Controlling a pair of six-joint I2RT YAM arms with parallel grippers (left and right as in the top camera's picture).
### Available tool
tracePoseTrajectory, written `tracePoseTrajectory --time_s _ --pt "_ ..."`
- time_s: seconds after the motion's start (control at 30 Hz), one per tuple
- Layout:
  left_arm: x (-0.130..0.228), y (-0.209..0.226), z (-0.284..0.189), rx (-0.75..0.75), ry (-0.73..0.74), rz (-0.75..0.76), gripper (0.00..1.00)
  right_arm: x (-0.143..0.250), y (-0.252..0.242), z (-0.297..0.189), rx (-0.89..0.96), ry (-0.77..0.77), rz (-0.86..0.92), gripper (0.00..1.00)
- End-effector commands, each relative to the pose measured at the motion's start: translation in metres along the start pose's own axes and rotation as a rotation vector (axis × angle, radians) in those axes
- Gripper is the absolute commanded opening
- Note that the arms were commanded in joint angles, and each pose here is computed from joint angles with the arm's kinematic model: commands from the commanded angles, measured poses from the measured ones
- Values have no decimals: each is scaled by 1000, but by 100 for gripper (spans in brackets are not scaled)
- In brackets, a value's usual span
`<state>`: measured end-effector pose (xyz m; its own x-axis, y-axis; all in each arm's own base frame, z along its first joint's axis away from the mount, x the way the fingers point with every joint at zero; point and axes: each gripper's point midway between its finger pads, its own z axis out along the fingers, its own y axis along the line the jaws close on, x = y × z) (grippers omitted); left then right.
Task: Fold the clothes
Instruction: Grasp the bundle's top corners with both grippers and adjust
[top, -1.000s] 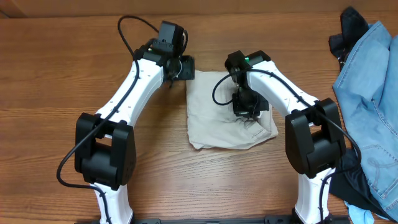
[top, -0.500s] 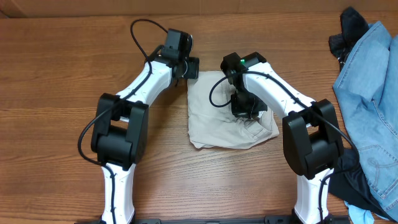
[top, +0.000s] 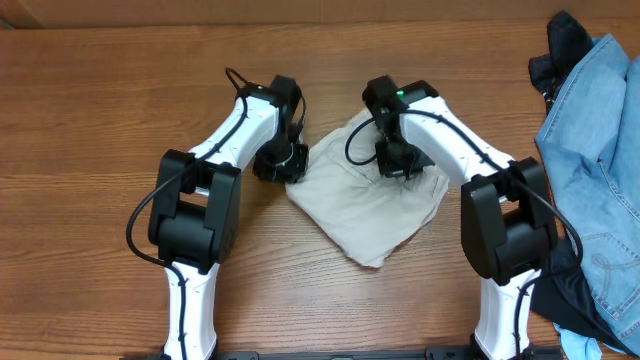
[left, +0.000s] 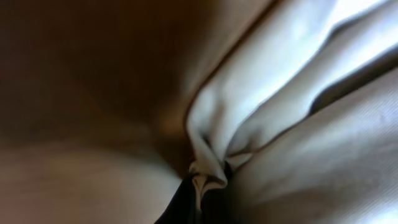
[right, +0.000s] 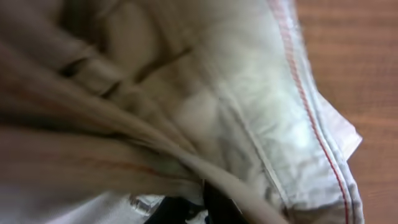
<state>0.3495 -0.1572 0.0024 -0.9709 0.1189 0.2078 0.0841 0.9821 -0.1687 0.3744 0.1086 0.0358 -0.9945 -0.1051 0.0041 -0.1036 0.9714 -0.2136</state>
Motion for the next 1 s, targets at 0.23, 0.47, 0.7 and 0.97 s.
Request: tracePoseTrajectory --time_s 0.23,0.47,0.7,0.97 --pt "43 22 9 -87 191 -41 4 -37 -59 7 76 -107 64 18" --pt "48 22 7 -90 210 -52 4 -32 -56 0 66 -98 39 20" --pt "41 7 -21 -76 89 -7 15 -39 -66 -59 36 -231 96 21" --pt "40 1 -52 -66 -3 38 100 -19 -83 -136 -7 -377 131 47"
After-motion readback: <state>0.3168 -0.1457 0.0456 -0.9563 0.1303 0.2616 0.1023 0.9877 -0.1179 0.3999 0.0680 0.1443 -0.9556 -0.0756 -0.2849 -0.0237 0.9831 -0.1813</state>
